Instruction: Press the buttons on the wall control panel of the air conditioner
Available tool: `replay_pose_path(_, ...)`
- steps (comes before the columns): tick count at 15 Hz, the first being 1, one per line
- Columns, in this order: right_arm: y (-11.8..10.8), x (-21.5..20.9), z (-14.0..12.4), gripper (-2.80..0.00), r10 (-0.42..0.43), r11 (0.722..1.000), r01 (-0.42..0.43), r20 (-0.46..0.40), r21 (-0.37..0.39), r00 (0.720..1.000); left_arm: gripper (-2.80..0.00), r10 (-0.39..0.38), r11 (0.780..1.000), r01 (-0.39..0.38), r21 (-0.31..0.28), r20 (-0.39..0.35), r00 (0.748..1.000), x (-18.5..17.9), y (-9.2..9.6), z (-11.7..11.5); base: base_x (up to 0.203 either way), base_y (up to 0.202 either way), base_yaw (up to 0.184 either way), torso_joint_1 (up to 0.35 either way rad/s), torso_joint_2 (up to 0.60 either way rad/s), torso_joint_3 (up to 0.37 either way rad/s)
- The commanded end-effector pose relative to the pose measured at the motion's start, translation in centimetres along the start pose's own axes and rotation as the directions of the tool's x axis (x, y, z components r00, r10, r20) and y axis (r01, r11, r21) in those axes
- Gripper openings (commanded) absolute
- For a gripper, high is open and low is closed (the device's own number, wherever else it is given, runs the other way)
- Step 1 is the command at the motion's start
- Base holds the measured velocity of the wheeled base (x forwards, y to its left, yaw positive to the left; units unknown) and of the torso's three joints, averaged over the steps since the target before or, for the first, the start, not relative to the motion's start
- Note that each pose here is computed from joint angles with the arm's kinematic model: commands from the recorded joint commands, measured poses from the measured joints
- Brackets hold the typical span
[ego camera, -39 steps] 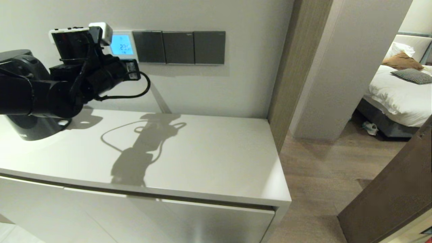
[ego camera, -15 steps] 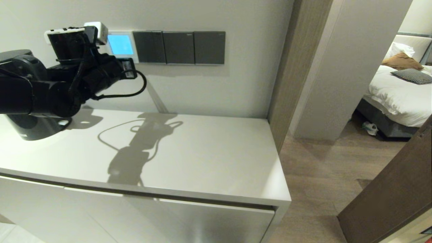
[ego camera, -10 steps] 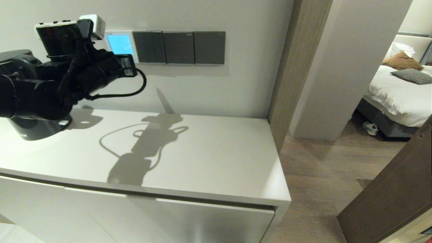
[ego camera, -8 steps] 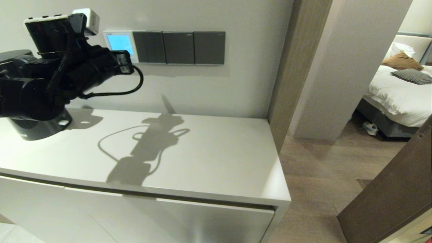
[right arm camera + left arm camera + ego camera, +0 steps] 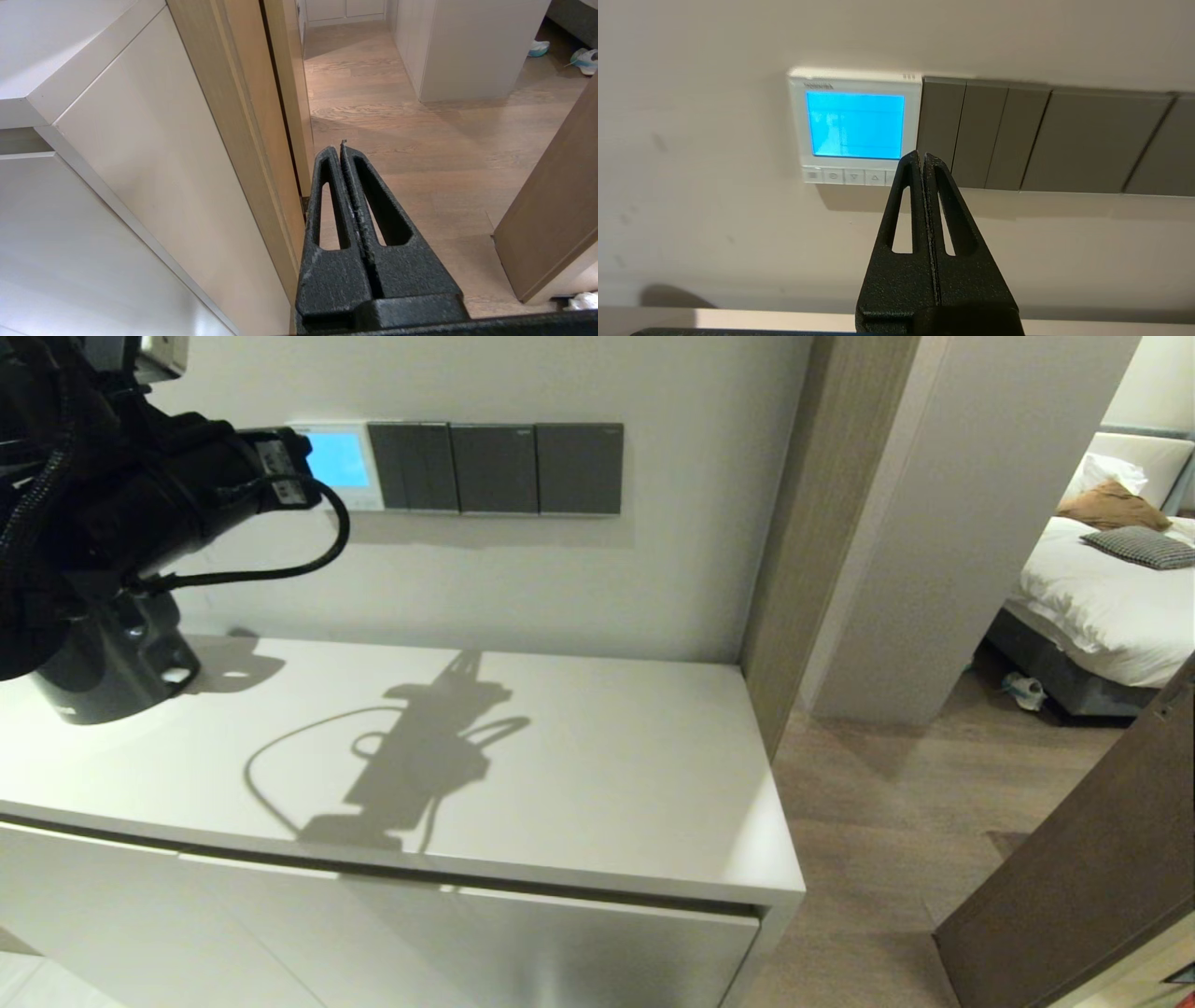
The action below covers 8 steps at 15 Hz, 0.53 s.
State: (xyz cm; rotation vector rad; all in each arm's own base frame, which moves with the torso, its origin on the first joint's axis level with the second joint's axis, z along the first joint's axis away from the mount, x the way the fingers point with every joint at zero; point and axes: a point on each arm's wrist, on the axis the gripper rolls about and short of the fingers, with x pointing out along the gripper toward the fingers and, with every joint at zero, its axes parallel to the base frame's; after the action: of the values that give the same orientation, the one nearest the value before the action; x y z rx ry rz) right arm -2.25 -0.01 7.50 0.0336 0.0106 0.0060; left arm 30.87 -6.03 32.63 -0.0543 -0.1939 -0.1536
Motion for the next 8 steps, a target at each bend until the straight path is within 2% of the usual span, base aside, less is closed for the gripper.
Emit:
replay_pose_path(1,0.0,0.0,0.0,-2.80,0.000,1.000,0.000,-0.003,0.000,1.000,-2.80,0.001,1.000,-0.001,0.001,0.034,0.999,-2.2,0.1,1.5,0.000,0.000,0.000,0.000,0.00,0.000)
replay_pose_path(5,0.0,0.0,0.0,-2.80,0.000,1.000,0.000,-0.003,0.000,1.000,-2.80,0.003,1.000,-0.004,0.015,0.107,0.994,-7.8,0.3,4.5,0.000,0.000,0.000,0.000,0.00,0.000)
replay_pose_path(8,0.0,0.0,0.0,-2.80,0.000,1.000,0.000,-0.003,0.000,1.000,-2.80,0.047,0.997,-0.054,0.050,0.136,0.990,-12.9,1.4,5.0,0.000,0.000,0.000,0.000,0.00,0.000)
